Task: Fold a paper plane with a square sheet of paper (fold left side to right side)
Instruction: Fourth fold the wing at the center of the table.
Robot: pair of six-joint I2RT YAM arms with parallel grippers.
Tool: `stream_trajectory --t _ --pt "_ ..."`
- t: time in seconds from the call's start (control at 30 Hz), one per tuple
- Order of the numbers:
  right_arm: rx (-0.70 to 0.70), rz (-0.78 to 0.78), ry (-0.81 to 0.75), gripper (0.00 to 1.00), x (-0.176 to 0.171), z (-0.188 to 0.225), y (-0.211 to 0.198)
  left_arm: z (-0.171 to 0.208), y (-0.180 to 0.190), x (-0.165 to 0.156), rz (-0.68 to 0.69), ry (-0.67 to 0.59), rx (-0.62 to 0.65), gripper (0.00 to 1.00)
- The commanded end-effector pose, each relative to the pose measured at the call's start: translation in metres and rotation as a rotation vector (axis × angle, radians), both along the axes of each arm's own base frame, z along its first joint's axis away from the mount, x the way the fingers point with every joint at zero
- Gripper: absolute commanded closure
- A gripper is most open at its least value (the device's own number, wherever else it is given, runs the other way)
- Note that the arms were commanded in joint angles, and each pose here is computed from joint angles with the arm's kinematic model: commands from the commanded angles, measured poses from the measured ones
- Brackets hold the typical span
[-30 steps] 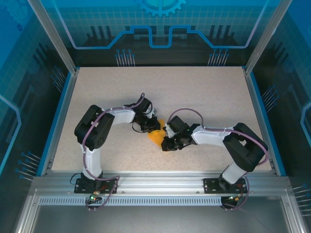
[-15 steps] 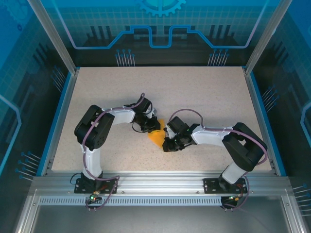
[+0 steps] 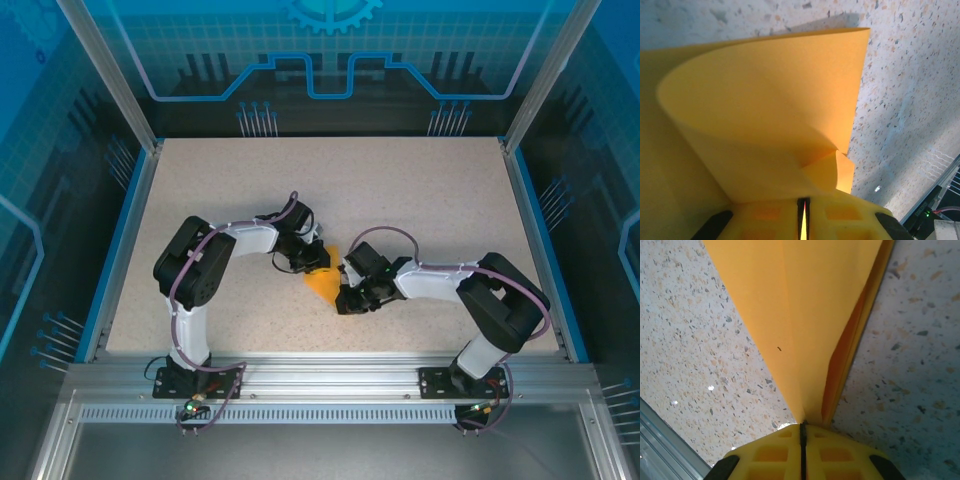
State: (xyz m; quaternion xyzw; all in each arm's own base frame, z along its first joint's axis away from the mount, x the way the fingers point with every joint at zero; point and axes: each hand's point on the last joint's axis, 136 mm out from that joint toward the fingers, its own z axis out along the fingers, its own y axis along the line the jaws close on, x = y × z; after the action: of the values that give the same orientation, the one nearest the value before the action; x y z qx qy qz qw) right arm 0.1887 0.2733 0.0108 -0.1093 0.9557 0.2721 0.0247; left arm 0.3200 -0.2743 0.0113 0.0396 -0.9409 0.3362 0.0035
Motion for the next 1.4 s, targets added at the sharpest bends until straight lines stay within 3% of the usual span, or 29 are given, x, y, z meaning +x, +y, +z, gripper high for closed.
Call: stream_trajectory --t 0.0,0.33,0.73,1.03,1.37 --pt "-0.051 -0.02 0.084 0.92 -0.018 -0.017 -0.017 -0.045 0.034 -0.028 0.011 0.116 0.196 0.86" --pt "-0.005 -0.016 0.051 0.93 -0.016 -0.004 -0.014 -0.044 0.034 -0.028 0.013 0.115 0.193 0.86" --pt "0.146 -0.021 -0.107 0.93 0.021 0.051 0.011 -0.04 0.033 -0.028 0.019 0.108 0.181 0.86" --pt "0.144 -0.047 -0.101 0.92 0.04 0.036 0.023 -0.04 0.032 -0.028 0.019 0.106 0.177 0.86" --pt "0.044 -0.064 -0.015 0.93 0.031 0.004 0.01 -0.041 0.032 -0.028 0.017 0.108 0.178 0.86"
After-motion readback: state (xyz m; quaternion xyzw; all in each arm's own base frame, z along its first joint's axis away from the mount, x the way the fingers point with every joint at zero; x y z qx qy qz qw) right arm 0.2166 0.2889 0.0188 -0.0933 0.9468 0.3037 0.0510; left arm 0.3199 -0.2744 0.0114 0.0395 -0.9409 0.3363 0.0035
